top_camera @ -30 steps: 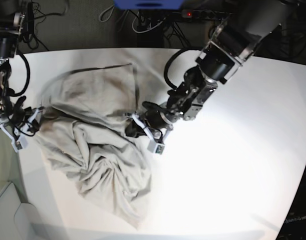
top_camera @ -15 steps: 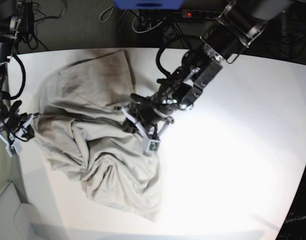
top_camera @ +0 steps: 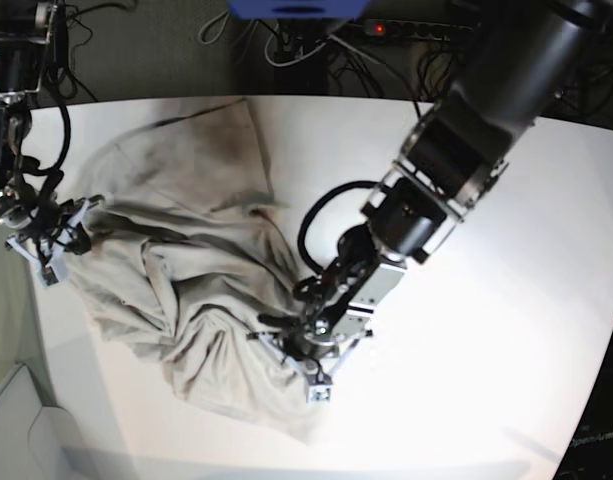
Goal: Layout the t-shirt on the table in an organized manner, then fold the t-shirt properly
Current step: 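Regrasp the bunched shirt with the left gripper and smooth it outward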
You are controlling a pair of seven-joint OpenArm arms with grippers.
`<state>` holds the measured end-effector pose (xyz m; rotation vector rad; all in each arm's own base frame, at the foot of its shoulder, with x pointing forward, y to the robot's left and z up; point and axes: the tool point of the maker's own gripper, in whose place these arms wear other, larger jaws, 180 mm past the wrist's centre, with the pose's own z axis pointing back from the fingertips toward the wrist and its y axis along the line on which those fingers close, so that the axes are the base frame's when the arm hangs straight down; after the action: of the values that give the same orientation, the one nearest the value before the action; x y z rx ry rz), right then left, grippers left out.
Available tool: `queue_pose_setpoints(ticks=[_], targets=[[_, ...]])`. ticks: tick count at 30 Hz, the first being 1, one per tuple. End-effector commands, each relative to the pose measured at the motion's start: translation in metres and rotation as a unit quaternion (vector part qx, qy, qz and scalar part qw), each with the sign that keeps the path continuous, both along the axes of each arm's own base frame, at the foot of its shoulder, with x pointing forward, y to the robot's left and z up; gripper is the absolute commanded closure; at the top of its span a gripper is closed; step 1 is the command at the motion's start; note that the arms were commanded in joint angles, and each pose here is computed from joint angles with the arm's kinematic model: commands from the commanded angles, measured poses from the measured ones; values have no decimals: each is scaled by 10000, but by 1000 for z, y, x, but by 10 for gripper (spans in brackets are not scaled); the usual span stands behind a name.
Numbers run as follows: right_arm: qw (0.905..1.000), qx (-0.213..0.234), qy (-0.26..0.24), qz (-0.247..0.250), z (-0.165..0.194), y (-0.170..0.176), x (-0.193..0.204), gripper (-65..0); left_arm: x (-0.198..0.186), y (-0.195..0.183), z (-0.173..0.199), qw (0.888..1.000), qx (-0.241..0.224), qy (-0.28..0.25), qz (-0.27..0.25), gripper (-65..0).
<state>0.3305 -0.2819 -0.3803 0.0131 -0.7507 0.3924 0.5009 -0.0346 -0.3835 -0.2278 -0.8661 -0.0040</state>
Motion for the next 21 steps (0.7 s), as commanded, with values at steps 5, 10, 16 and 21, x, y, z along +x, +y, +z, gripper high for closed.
queue_pose_setpoints(ticks=[5,10,16,21], targets=[[9996,-115,-268,-39,27,5,-1,0,17,1,17,9995,73,-271,161,-67],[9995,-197,-252,36,35,20,-16,0,11,23,-1,9993,228,-94,282,-67],[9994,291,-133,99,21,69,-35,0,-8,45,-32,9985,348,153,391,-67],[9983,589,9,22,7,86,-40,0,-25,44,-50,9980,348,364,373,-67]])
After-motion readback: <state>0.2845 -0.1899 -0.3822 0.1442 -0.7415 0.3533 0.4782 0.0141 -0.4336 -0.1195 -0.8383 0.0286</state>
